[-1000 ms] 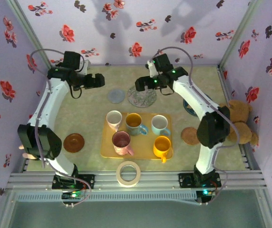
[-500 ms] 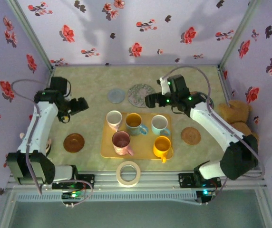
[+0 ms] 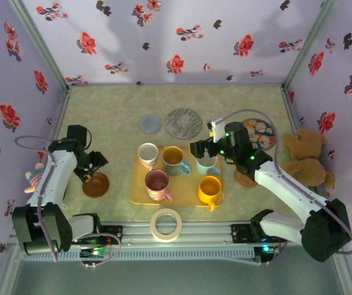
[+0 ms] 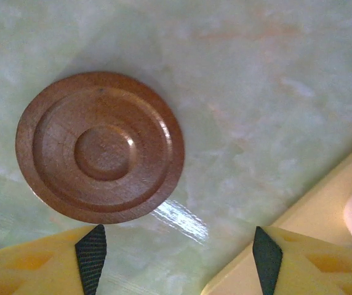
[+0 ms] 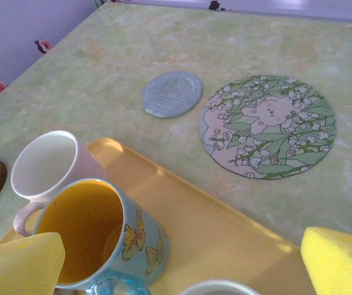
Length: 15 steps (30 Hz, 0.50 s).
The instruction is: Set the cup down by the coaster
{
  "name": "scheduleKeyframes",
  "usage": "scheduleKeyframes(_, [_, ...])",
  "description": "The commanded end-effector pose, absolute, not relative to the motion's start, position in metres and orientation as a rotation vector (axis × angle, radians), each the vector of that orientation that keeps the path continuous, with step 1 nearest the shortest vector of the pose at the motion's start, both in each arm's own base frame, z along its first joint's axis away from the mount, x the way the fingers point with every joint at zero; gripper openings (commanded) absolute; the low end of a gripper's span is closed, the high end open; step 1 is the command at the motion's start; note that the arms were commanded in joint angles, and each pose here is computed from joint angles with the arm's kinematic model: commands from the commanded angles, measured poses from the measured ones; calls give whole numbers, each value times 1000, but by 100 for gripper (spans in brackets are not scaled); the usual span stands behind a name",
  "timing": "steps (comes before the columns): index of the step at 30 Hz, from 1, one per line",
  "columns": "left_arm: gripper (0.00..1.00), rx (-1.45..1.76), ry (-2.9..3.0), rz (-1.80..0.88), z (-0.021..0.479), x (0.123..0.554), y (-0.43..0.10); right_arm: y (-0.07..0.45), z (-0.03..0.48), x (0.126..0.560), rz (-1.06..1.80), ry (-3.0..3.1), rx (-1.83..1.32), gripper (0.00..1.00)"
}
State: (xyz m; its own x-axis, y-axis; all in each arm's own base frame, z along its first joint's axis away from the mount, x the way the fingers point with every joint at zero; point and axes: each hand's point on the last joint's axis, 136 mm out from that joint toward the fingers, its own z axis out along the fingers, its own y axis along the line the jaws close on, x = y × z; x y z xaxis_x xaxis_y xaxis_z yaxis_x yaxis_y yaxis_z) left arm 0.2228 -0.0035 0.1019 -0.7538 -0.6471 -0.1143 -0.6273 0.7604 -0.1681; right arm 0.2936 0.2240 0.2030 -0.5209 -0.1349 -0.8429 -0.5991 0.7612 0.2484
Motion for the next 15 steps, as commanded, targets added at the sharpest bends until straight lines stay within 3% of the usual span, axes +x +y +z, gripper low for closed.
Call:
scheduleKeyframes(1, [62, -1140, 2719, -165, 94, 221, 4, 229, 217, 298, 658, 1990, -561, 100])
scheduleKeyframes(5, [51, -1205, 2722, -134, 81, 214, 7, 231, 214, 298, 663, 1995, -558, 100])
scheduleKeyframes(10, [24, -1246, 2705, -121, 68, 212, 9, 232, 211, 299, 672, 1983, -544, 100])
scheduleKeyframes(15, [23, -1274, 2714, -97, 56, 206, 12, 232, 208, 300, 671, 1991, -535, 100])
